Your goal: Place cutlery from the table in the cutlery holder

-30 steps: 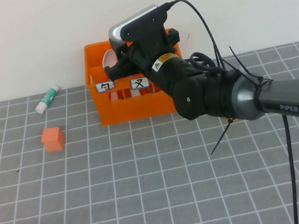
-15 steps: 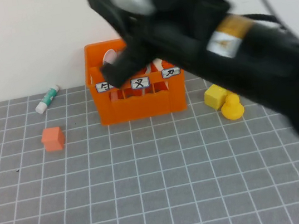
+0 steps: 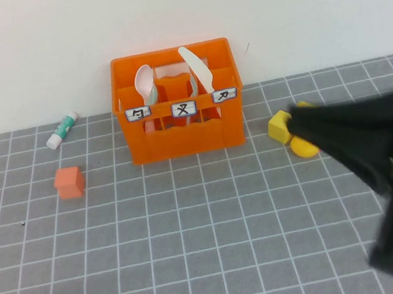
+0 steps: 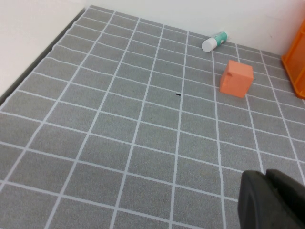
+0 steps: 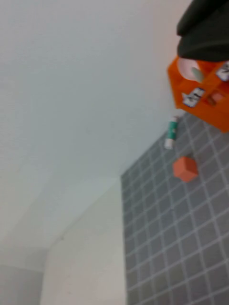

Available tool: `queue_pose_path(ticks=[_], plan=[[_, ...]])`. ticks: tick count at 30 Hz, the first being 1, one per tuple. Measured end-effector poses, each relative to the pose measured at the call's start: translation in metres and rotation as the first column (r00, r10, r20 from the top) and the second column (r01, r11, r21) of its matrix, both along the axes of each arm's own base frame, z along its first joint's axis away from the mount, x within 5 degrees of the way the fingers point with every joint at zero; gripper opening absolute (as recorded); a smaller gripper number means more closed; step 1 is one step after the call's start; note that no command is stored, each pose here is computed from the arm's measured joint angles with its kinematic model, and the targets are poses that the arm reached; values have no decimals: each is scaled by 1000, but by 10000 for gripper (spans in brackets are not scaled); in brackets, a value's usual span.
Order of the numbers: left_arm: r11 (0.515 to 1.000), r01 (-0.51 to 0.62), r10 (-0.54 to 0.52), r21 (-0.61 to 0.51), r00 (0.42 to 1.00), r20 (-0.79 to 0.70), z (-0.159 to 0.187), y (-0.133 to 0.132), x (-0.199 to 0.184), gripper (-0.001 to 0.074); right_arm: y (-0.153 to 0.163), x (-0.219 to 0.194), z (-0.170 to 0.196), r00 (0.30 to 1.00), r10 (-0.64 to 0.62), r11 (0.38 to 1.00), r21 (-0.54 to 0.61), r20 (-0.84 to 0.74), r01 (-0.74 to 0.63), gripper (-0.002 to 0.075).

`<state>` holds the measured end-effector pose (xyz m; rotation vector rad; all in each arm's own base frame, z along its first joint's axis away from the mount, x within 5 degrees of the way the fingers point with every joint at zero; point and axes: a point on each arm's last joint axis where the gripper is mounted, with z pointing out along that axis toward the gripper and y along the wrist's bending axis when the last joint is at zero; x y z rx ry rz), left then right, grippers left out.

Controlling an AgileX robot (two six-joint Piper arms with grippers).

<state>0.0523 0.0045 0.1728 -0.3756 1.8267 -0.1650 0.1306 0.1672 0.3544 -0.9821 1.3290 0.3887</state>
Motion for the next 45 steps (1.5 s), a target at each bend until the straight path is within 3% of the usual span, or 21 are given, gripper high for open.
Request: queue_pose_path(ticks=[12, 18, 31, 37, 45], plan=[[1000, -1, 1, -3, 1000, 0, 0, 0, 0, -1, -37, -24, -52, 999, -33, 999, -42, -20, 32, -1], [1000, -1, 1, -3, 1000, 0, 0, 0, 0, -1, -54, -21, -78, 986, -159, 987, -28, 43, 160, -2], [1000, -1, 1, -3, 1000, 0, 0, 0, 0, -1, -116, -33, -125, 898, -416, 902, 57, -144, 427, -3], [1000, -1, 1, -3, 1000, 0, 0, 0, 0, -1, -144, -53, -144, 801, -565, 813, 32, -199, 581, -3], [1000, 0, 0, -1, 1000, 0, 0, 0, 0, -1, -168, -77, -169, 540, -763, 611, -124, -355, 782, -3]])
